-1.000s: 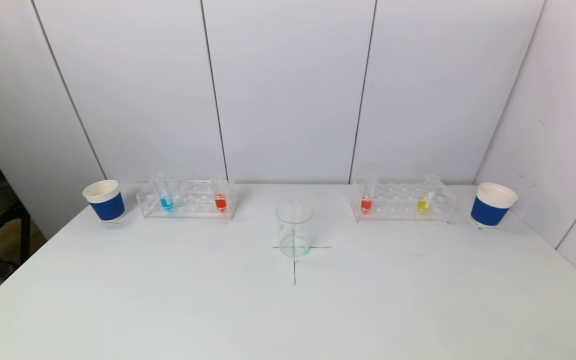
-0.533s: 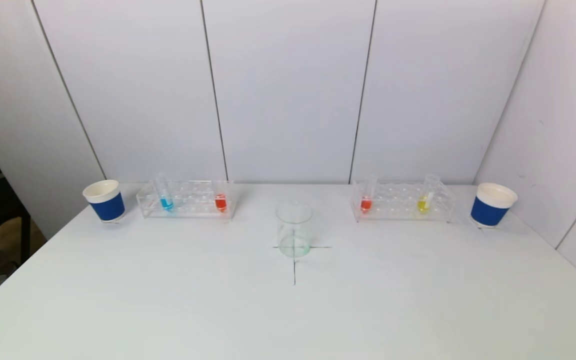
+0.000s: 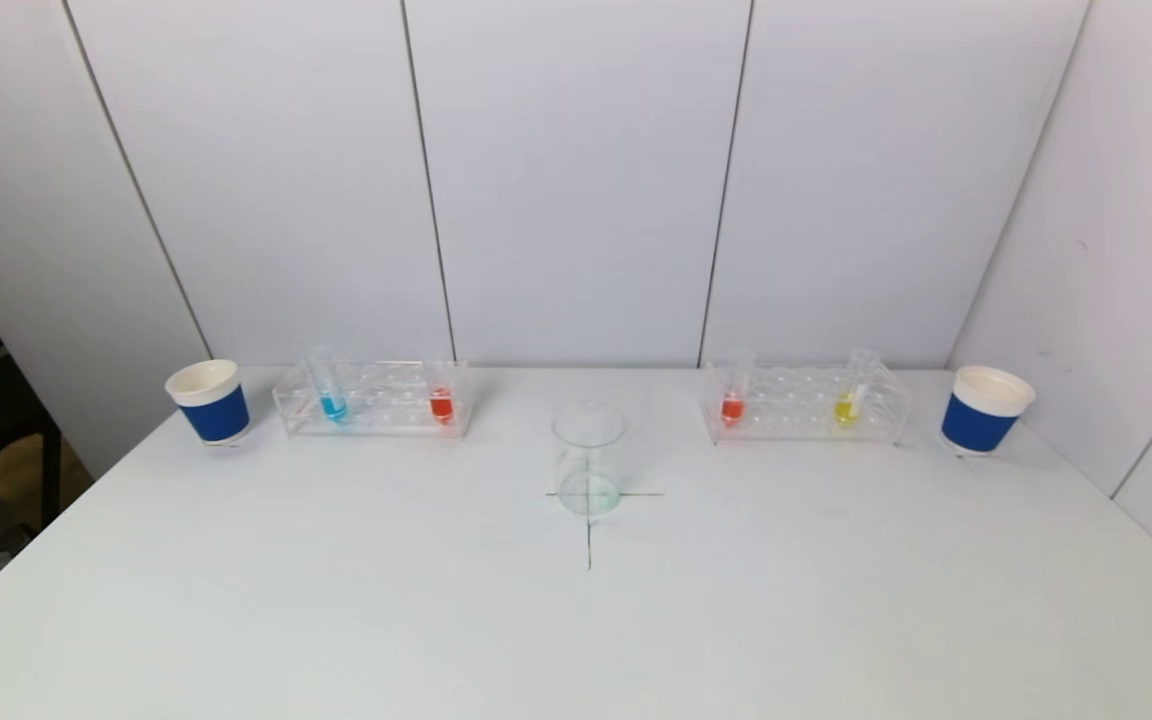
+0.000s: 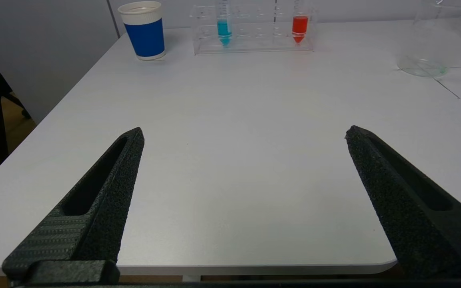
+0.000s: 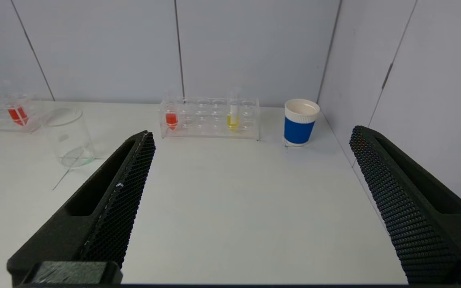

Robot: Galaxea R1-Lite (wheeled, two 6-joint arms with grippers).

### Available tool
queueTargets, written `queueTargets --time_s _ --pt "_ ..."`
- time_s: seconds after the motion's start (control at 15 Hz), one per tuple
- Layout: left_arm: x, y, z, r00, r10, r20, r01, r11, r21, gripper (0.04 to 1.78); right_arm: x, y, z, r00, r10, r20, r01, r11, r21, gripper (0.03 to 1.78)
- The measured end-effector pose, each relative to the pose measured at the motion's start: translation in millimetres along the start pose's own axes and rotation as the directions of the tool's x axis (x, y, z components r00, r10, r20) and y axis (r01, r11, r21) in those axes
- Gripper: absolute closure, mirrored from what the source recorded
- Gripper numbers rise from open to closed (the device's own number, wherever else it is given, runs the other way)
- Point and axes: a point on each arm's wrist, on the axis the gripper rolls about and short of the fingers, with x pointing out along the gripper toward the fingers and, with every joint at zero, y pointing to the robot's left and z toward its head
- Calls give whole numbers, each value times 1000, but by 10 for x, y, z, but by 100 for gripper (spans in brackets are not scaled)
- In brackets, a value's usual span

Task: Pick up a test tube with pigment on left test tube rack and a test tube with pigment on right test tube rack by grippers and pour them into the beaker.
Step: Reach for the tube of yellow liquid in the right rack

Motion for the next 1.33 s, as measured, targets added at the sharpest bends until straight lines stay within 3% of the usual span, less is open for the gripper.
queueTargets --time_s 0.27,0.53,0.87,1.33 --pt "0 0 0 1000 0 0 0 1000 0 6 333 -3 306 1000 4 -18 -4 1000 0 4" --pt "0 0 0 1000 0 0 0 1000 0 6 853 1 417 998 11 -58 -11 1000 1 4" --pt "0 0 0 1000 0 0 0 1000 0 6 1485 19 218 987 26 -159 -19 999 43 4" --pt "0 0 0 1000 1 0 -1 1000 0 6 2244 70 -192 972 41 -230 -27 998 62 4"
